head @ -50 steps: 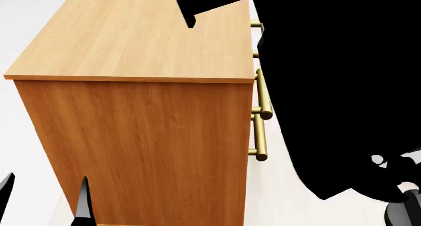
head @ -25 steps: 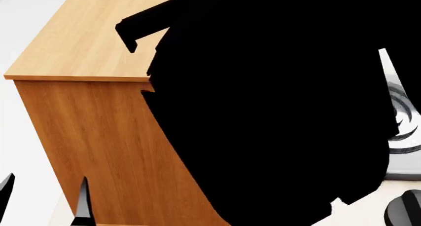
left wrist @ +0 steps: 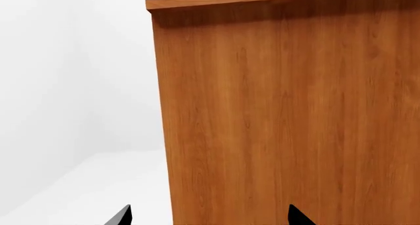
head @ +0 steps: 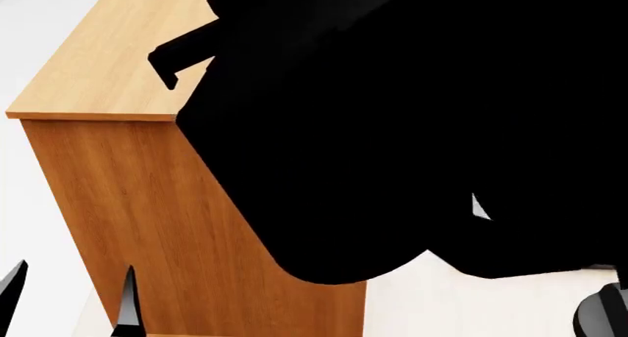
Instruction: Put the bowl on the top of the cabinet.
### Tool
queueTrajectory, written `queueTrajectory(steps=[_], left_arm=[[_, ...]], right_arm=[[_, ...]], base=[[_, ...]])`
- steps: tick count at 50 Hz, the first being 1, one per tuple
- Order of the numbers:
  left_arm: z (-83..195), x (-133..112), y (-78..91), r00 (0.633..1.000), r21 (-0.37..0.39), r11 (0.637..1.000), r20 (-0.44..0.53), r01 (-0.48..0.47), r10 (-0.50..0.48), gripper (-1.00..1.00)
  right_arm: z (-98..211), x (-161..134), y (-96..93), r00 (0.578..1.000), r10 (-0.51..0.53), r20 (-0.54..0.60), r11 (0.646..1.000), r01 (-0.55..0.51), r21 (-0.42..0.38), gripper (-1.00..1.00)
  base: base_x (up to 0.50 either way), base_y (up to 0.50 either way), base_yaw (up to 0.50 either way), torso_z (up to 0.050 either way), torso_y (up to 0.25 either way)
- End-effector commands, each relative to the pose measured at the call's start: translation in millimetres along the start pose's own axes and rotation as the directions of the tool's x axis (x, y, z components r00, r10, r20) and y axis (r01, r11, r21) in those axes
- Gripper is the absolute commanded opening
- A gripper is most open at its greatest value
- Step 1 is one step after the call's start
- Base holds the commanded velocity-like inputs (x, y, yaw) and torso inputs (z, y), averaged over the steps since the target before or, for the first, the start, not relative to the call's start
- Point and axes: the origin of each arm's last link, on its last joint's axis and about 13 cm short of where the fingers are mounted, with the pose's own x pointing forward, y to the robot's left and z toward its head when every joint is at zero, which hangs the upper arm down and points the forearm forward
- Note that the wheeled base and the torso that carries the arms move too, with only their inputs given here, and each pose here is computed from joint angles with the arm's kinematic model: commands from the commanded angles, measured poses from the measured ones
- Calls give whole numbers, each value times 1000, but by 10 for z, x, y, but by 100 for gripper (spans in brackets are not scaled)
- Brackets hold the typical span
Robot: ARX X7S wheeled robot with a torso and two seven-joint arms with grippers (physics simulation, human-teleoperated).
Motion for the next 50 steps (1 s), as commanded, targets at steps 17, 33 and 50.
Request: queueTrajectory(steps=[17, 33, 50], left_arm=[[-37, 12, 12, 1000, 0, 1000, -8, -3, 3, 100], [-55, 13, 3, 1000, 1, 1000, -12, -1, 1, 100], [-50, 3, 10, 1000, -1, 1000, -11, -3, 3, 100]], right_arm=[[-161, 141, 253, 999, 39, 13, 997, -38, -70, -100], [-230, 118, 370, 993, 111, 37, 989, -107, -104, -100], [-248, 52, 568, 987, 150, 57, 979, -140, -150, -100]], base=[[0, 0, 0, 0, 0], [0, 0, 0, 0, 1], [0, 0, 0, 1, 1]])
